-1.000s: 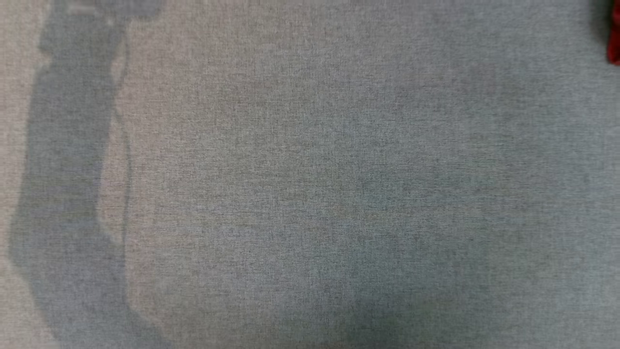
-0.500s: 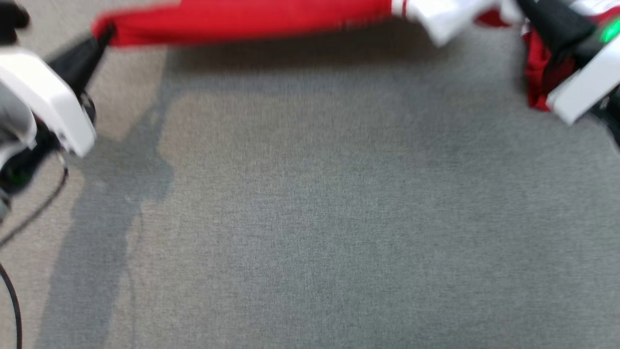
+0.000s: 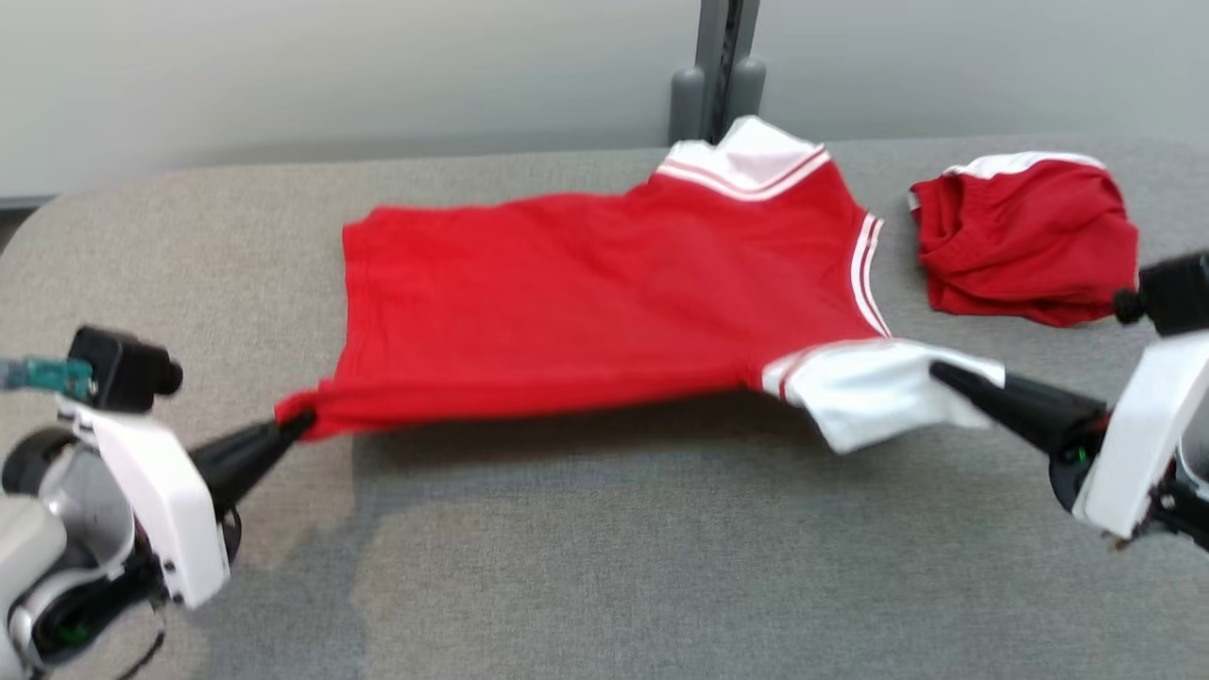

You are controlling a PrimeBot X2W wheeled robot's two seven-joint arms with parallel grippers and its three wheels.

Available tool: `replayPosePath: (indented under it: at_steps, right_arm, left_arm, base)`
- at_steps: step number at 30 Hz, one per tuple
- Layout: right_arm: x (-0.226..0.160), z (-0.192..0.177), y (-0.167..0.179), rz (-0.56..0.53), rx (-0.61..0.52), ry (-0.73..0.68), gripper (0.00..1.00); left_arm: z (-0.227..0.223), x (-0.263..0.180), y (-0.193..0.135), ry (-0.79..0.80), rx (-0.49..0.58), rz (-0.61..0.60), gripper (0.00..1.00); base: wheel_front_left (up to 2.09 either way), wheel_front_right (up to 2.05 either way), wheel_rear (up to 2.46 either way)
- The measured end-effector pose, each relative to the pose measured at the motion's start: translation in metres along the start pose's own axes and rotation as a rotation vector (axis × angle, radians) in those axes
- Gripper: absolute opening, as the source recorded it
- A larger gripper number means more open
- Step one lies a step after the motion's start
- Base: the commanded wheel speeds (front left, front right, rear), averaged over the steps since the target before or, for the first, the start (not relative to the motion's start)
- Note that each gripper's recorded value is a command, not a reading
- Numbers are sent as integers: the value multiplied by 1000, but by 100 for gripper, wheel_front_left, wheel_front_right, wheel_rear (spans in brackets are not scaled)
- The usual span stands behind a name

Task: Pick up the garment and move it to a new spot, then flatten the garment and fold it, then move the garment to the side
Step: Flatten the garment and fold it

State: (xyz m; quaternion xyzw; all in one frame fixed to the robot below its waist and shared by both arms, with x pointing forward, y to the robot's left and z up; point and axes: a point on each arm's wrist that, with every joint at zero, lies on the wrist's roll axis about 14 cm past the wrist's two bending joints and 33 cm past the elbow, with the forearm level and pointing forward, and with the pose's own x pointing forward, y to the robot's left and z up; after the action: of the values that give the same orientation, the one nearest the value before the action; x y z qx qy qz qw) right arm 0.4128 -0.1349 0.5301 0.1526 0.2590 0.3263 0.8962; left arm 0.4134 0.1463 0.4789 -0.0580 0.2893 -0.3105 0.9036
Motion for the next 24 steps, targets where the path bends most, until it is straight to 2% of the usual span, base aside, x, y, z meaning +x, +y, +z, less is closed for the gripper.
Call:
replayPosePath:
  at_steps: [6, 13, 19, 24]
  right_arm:
    - [-30, -39, 9, -3, 87, 66, 0]
    - [-67, -101, 7, -47, 239, 244, 0]
    - [-90, -115, 18, -39, 289, 303, 0]
    - [-90, -117, 21, -27, 292, 322, 0]
  left_arm:
    - [-33, -19, -30, 88, -25, -53, 0]
    - [-61, -38, -52, 136, -90, -67, 0]
    - [-83, -58, -69, 207, -157, -83, 0]
    - [-83, -58, -72, 213, -165, -85, 0]
  base:
    - [0, 0, 0]
    - [0, 0, 0]
    - [0, 0, 0]
    - [0, 0, 0]
